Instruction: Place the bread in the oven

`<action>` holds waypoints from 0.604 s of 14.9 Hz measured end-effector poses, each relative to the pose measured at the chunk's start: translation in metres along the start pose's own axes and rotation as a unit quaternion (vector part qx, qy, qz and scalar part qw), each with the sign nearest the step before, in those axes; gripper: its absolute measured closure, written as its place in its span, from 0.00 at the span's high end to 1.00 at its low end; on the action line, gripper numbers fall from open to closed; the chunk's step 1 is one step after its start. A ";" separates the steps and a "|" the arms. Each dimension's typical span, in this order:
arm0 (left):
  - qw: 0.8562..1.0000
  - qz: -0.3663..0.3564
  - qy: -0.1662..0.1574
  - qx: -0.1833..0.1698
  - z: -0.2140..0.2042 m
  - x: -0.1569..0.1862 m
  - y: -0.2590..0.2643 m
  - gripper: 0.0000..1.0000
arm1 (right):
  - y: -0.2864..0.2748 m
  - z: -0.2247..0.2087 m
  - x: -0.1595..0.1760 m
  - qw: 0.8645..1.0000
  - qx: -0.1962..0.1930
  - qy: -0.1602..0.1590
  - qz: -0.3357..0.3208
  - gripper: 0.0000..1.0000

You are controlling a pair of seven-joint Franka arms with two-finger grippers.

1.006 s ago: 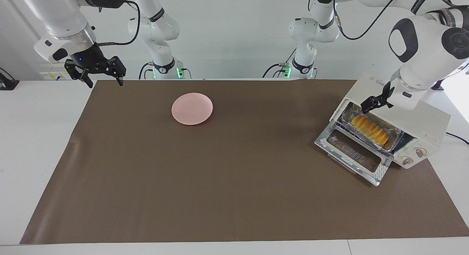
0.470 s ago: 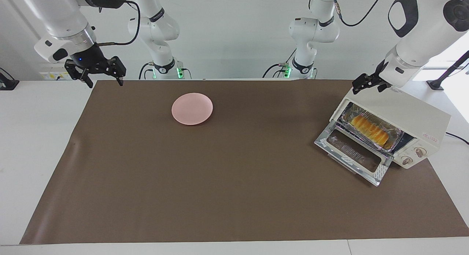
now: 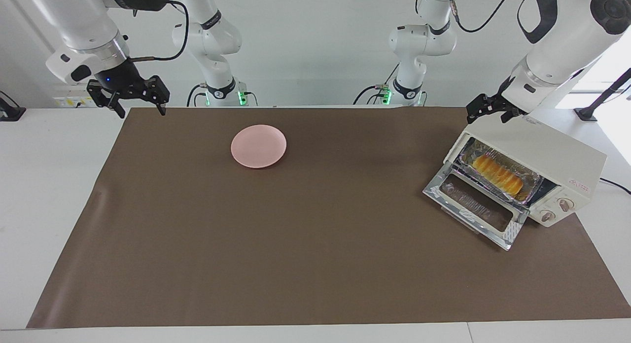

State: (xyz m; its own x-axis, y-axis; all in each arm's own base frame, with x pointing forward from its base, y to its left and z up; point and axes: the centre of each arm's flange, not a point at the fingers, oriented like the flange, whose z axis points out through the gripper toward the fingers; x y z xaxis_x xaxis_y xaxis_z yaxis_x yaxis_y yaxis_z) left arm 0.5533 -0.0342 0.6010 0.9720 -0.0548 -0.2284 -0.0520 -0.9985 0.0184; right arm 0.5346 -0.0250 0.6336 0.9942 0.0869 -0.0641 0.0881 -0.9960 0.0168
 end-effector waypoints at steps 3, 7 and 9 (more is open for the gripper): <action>1.000 0.001 -0.010 -0.001 0.006 -0.002 0.001 1.00 | -0.001 0.000 0.000 1.000 0.000 0.000 0.000 1.00; 1.000 0.011 -0.015 -0.003 0.009 -0.013 -0.002 1.00 | -0.002 0.002 -0.002 1.000 0.002 -0.010 -0.001 1.00; 1.000 0.013 -0.012 -0.004 0.009 -0.020 -0.004 1.00 | -0.003 0.002 -0.002 1.000 0.002 -0.010 -0.002 1.00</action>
State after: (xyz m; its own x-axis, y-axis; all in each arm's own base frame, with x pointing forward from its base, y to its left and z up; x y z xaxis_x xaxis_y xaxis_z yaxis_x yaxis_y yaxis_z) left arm 0.5318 -0.0296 0.5962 0.9649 -0.0802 -0.2501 -0.0743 -0.9967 0.0329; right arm 0.5324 -0.0224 0.6320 0.9923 0.0909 -0.0841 0.0923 -0.9957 0.0125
